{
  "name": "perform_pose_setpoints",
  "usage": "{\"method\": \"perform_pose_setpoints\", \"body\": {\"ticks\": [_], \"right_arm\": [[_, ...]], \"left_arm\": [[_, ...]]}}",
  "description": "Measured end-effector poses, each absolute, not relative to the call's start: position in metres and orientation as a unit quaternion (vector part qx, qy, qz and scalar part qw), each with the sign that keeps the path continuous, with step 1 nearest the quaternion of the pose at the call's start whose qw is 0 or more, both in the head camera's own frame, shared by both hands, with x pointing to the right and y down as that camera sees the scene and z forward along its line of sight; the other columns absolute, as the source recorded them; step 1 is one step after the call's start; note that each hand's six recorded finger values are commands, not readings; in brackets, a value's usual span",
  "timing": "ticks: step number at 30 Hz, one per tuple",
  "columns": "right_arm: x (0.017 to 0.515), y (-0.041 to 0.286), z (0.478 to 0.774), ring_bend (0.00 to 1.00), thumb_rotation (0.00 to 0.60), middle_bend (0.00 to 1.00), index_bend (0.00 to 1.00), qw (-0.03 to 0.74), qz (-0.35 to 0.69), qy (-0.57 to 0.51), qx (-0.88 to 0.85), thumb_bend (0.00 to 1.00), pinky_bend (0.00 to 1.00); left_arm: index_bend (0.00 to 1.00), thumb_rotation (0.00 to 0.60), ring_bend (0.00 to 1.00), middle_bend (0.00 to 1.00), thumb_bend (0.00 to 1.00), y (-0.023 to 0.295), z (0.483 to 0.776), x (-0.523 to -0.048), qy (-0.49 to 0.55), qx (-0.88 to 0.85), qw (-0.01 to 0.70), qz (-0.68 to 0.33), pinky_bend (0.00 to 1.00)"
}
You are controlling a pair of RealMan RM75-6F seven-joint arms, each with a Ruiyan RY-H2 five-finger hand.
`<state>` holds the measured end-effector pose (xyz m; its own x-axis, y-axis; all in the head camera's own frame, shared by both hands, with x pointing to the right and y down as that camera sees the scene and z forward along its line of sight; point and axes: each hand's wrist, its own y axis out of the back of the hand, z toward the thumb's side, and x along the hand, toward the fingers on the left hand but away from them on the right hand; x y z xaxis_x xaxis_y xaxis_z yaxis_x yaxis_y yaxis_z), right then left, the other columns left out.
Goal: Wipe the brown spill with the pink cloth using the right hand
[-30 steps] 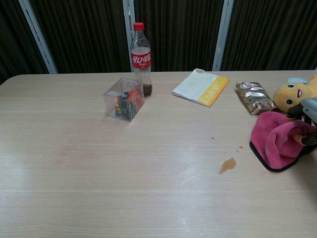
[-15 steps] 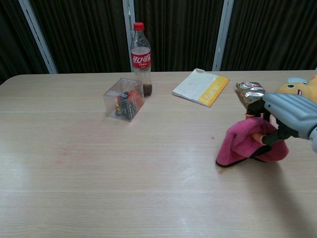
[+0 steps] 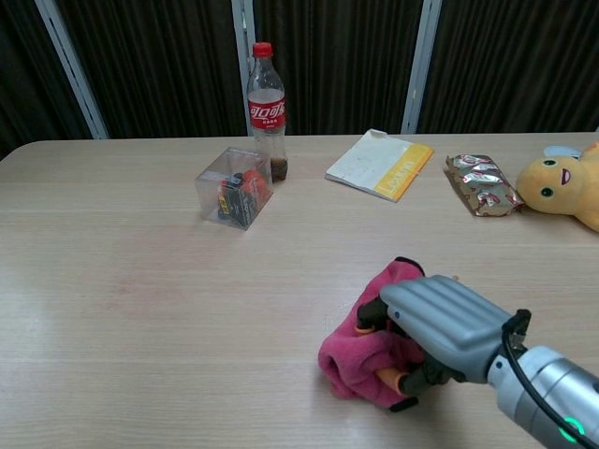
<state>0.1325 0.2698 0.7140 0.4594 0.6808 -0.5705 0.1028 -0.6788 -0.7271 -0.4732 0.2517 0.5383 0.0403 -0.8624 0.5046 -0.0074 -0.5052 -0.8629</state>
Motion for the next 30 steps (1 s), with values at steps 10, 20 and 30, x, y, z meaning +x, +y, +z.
{"method": "perform_pose_setpoints", "body": {"ticks": [10, 20, 30], "right_arm": [[0.118, 0.279, 0.709, 0.53, 0.600, 0.59, 0.74, 0.319, 0.451, -0.235, -0.799, 0.55, 0.73], [0.167, 0.251, 0.733, 0.53, 0.600, 0.59, 0.74, 0.326, 0.526, -0.251, -0.745, 0.56, 0.73], [0.234, 0.209, 0.741, 0.53, 0.600, 0.59, 0.74, 0.335, 0.596, -0.288, -0.670, 0.56, 0.73]], "left_arm": [[0.00, 0.600, 0.00, 0.00, 0.00, 0.252, 0.538, -0.473, 0.348, -0.627, 0.354, -0.600, 0.00], [0.00, 0.600, 0.00, 0.00, 0.00, 0.252, 0.539, -0.474, 0.349, -0.628, 0.350, -0.602, 0.00], [0.00, 0.600, 0.00, 0.00, 0.00, 0.252, 0.539, -0.473, 0.351, -0.628, 0.348, -0.602, 0.00]]}}
